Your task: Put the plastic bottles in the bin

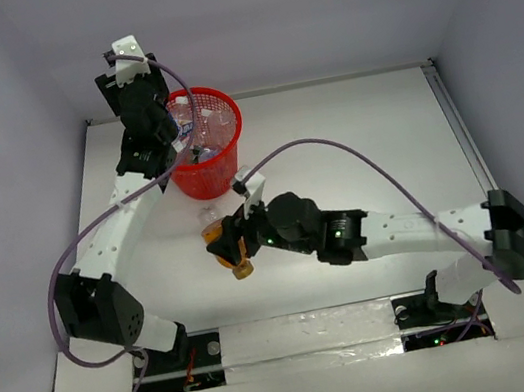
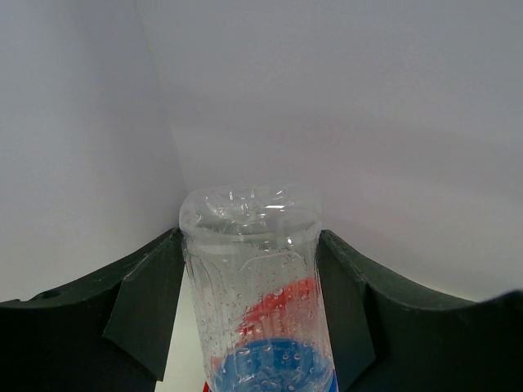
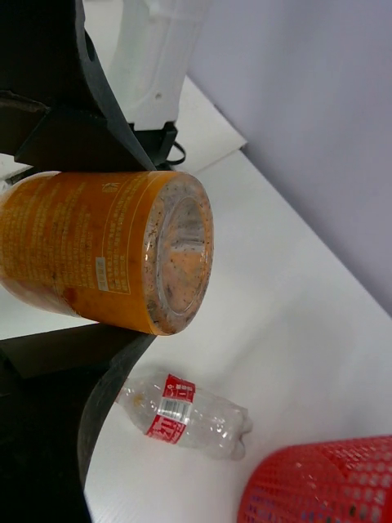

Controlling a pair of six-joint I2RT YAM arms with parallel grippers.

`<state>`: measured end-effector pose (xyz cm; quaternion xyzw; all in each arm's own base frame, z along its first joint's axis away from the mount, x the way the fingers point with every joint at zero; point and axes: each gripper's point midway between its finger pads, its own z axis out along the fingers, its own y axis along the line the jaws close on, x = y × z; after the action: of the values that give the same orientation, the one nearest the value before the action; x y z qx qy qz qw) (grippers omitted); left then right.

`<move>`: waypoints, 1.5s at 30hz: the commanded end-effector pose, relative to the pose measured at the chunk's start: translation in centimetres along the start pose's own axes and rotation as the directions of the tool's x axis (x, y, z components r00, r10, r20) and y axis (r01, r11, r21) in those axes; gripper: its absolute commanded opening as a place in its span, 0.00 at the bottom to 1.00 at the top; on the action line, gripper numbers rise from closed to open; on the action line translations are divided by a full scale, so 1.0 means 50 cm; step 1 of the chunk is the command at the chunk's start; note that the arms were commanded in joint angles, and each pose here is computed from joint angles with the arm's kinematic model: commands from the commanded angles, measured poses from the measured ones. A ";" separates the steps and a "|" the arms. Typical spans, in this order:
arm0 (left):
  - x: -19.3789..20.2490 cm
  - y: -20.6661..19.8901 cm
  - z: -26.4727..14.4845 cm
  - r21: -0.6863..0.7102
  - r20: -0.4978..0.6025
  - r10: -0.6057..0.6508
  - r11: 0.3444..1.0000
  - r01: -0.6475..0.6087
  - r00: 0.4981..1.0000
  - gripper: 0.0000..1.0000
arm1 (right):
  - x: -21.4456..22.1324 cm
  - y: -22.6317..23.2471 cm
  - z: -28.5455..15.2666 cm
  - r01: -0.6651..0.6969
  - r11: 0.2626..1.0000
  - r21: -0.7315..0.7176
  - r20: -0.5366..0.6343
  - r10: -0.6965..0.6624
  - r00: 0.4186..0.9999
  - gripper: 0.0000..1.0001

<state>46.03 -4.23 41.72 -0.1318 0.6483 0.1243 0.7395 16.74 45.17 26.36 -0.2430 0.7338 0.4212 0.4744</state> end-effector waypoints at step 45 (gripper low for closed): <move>-0.071 -0.064 -0.103 0.260 -0.060 -0.365 0.893 0.367 0.929 0.82 | -0.440 -0.190 -0.059 -0.121 0.968 0.221 0.476 0.002 0.879 0.37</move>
<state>44.42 -8.01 41.70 -0.1316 0.6394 -0.0179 0.7573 31.12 35.76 36.51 -0.0492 0.7106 0.3491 0.6089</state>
